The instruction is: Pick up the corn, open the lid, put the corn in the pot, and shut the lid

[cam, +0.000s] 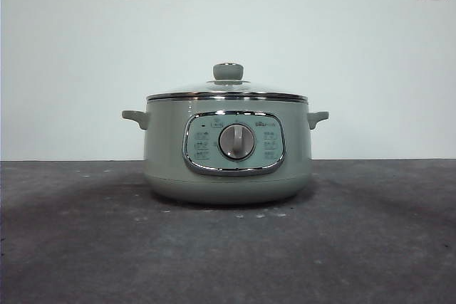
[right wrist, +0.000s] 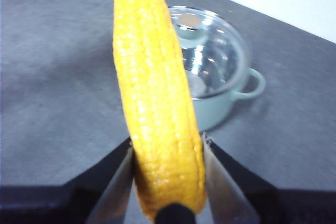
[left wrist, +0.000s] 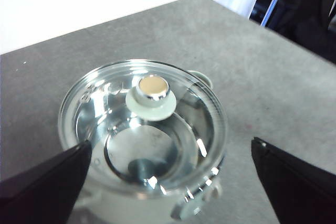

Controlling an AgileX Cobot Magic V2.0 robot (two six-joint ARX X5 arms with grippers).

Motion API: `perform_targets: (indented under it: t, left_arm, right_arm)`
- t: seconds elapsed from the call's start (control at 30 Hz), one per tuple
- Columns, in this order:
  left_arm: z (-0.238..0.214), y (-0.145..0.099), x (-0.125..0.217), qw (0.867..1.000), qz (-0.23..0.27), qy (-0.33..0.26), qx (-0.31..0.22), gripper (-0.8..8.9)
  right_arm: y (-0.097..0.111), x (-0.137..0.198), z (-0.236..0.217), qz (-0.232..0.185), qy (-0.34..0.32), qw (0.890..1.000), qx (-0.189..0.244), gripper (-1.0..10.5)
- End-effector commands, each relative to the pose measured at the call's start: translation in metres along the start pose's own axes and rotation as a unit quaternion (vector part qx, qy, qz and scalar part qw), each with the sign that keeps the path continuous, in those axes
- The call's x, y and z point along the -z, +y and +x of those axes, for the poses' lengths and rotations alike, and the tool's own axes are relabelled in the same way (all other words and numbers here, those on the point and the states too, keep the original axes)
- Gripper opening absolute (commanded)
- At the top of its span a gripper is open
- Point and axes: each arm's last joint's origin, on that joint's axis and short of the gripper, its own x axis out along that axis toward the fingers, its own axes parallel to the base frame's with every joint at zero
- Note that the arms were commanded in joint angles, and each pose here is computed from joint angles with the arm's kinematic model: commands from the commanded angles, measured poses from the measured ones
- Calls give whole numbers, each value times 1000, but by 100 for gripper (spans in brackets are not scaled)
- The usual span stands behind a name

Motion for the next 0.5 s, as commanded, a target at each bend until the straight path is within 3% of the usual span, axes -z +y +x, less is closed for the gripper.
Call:
perform_targets:
  t: [0.03,0.23,0.5]
  left_arm:
    - [31,1,-6,999,43,22,0,632]
    - [89,4,-15,995,86,53,-13,632]
    - [149,10,-12,994,96,50,-6,632]
  right_arm:
    - [-3,4,-6,21,2,1000,15,-12]
    - [-10,14,-25,47,-5,998,30,-12]
    - [-16,27,-41,71,5,996,51,-12]
